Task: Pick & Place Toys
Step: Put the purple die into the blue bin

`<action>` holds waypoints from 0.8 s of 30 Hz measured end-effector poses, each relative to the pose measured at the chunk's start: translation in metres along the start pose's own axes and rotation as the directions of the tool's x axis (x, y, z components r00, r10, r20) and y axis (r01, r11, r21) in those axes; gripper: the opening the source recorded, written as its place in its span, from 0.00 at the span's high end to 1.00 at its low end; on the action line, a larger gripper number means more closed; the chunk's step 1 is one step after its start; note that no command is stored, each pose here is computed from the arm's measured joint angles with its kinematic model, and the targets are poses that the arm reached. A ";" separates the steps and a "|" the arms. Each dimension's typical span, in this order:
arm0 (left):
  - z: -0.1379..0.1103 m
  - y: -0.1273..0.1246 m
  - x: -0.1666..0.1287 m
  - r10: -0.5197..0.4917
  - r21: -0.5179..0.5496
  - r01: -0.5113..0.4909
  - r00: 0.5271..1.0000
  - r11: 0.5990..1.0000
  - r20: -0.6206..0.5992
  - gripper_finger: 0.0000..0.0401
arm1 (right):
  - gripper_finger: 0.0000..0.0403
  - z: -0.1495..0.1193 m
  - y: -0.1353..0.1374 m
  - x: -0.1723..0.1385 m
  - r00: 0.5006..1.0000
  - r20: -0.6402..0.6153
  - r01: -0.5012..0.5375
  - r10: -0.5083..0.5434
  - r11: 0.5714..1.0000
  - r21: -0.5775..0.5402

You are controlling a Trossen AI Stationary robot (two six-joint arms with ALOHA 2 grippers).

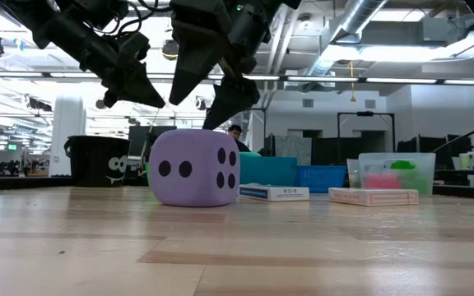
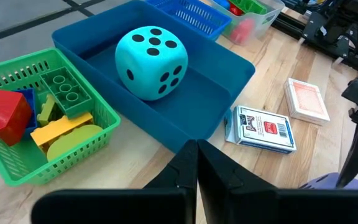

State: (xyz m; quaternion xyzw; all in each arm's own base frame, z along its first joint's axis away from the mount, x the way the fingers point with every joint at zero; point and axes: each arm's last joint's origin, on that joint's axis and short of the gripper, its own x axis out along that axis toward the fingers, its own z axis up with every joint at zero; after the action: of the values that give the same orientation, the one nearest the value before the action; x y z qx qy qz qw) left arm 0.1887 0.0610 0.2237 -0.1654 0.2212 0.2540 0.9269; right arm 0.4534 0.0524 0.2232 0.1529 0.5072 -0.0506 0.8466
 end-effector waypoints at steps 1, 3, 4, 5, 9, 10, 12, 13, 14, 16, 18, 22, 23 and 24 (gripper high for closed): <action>0.000 0.000 0.000 0.000 0.000 0.000 1.000 1.000 0.000 1.00 | 0.01 0.001 0.000 0.000 1.000 0.006 -0.003 0.003 1.000 0.000; 0.000 0.000 0.000 0.000 0.000 0.000 1.000 1.000 0.000 1.00 | 0.01 0.002 0.002 0.000 1.000 0.027 -0.013 0.013 1.000 -0.002; 0.000 0.000 0.000 0.000 0.000 0.000 1.000 1.000 0.000 1.00 | 0.01 0.003 0.003 0.000 0.999 0.035 -0.017 0.017 1.000 -0.003; 0.000 0.000 0.000 0.001 0.000 -0.001 1.000 1.000 0.000 1.00 | 0.01 0.004 0.003 0.000 0.999 0.044 -0.022 0.022 1.000 -0.003; 0.000 0.000 0.000 0.001 0.000 -0.001 1.000 1.000 0.001 1.00 | 0.01 0.006 0.008 0.003 0.996 0.075 -0.039 0.039 0.999 -0.008; 0.000 0.000 0.000 0.002 0.000 -0.002 1.000 1.000 0.001 1.00 | 0.01 0.005 0.007 0.004 0.997 0.068 -0.035 0.036 0.999 -0.008; 0.000 0.000 0.000 0.004 0.000 -0.004 1.000 1.000 0.000 1.00 | 0.01 0.005 0.007 0.004 0.997 0.067 -0.034 0.035 0.999 -0.008; 0.000 0.000 0.000 0.005 0.000 -0.005 1.000 1.000 -0.002 1.00 | 0.01 0.005 0.007 0.004 0.997 0.070 -0.027 0.028 1.000 -0.007; -0.001 0.000 0.000 0.006 0.001 -0.006 1.000 1.000 -0.006 1.00 | 0.01 0.005 0.007 0.004 0.997 0.073 -0.016 0.017 1.000 -0.006; -0.002 0.000 0.000 0.009 0.004 -0.009 1.000 1.000 -0.018 1.00 | 0.01 0.005 0.006 0.004 0.997 0.076 0.010 -0.009 1.000 -0.010; -0.003 0.001 0.000 0.013 0.006 -0.013 1.000 1.000 -0.029 1.00 | 0.01 0.005 0.005 0.004 0.996 0.082 0.027 -0.026 1.000 -0.011; -0.004 0.001 0.000 0.017 0.008 -0.017 0.999 1.000 -0.041 1.00 | 0.01 0.004 0.004 0.004 0.997 0.075 0.033 -0.032 0.999 -0.011; -0.004 0.001 0.000 0.016 0.008 -0.016 0.999 1.000 -0.040 1.00 | 0.01 0.004 0.004 0.004 0.997 0.075 0.033 -0.032 0.999 -0.011; -0.004 0.001 0.000 0.016 0.008 -0.016 0.999 1.000 -0.040 1.00 | 0.01 0.004 0.004 0.004 0.997 0.075 0.033 -0.032 0.999 -0.011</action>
State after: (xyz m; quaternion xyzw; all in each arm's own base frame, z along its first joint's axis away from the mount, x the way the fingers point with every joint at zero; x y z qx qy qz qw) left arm 0.1867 0.0602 0.2201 -0.1652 0.2422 0.2572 0.9208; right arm 0.4596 0.0557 0.2222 0.1373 0.4778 -0.0669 0.8651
